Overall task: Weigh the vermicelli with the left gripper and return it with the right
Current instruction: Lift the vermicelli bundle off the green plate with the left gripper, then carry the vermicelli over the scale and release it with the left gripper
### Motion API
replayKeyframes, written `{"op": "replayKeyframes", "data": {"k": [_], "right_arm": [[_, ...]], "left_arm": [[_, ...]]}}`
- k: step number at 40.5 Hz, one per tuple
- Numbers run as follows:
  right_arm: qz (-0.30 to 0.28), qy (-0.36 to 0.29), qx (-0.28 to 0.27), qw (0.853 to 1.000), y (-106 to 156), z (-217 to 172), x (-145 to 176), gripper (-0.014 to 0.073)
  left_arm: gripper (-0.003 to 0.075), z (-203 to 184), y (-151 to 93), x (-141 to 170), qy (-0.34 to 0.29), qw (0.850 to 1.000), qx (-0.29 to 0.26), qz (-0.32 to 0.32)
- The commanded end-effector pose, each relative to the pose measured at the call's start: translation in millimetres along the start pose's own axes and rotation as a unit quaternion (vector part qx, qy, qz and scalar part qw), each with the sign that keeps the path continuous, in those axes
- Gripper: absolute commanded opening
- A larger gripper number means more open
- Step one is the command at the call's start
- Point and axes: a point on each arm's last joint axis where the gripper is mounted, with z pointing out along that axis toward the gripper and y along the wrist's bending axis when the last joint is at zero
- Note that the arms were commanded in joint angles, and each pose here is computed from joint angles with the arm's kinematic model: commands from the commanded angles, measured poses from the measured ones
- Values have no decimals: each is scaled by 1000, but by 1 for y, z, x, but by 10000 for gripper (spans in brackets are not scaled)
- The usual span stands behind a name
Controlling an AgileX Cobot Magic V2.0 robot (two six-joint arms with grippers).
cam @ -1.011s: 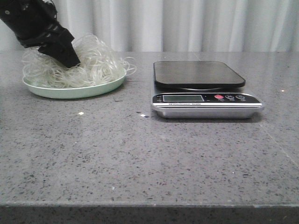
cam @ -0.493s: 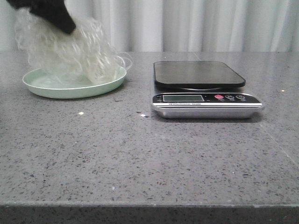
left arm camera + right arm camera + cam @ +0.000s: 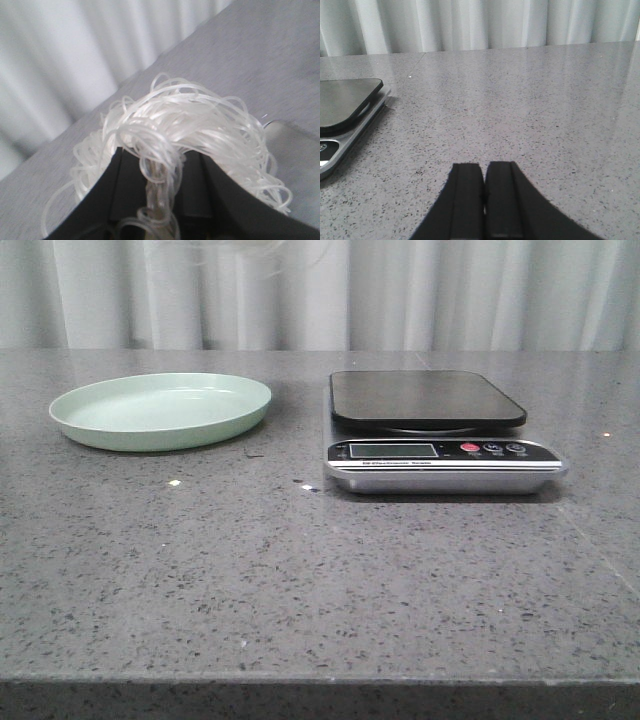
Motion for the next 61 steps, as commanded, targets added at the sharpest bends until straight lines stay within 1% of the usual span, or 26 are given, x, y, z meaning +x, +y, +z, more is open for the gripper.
{"op": "replayKeyframes", "data": {"k": [1, 5, 9, 16, 24, 32, 41, 44, 47, 49, 56, 59, 61], "right_arm": [[-1, -49, 3, 999, 0, -2, -10, 151], [-1, -49, 3, 999, 0, -2, -10, 151], [-1, -49, 3, 999, 0, -2, -10, 151], [-1, -49, 3, 999, 0, -2, -10, 151], [-1, -50, 3, 999, 0, -2, -10, 151], [-1, -50, 3, 999, 0, -2, -10, 151], [-1, -52, 4, 999, 0, -2, -11, 151], [-1, -52, 4, 999, 0, -2, -11, 151], [-1, -52, 4, 999, 0, -2, -11, 151], [-1, -52, 4, 999, 0, -2, -11, 151], [-1, -52, 4, 999, 0, -2, -11, 151], [-1, -52, 4, 999, 0, -2, -11, 151], [-1, -52, 4, 999, 0, -2, -11, 151]], "left_arm": [[143, -24, -21, -40, -101, 995, -5, 4], [143, -12, -44, -45, -110, 994, 26, 13], [143, 9, -65, -43, -99, 993, 58, 18], [143, 49, -85, -28, -61, 994, 92, 18], [143, 93, -90, -1, -11, 994, 106, 12], [143, 123, -95, 21, 26, 993, 116, 7], [144, 130, -97, 28, 38, 992, 122, 5], [158, 129, -96, 27, 37, 992, 121, 5], [188, 129, -97, 28, 40, 991, 124, 6], [227, 129, -97, 28, 42, 991, 127, 6], [407, 125, -98, 27, 45, 990, 132, 7], [469, 122, -98, 25, 43, 990, 133, 9], [490, 116, -97, 20, 37, 990, 132, 10]]}}
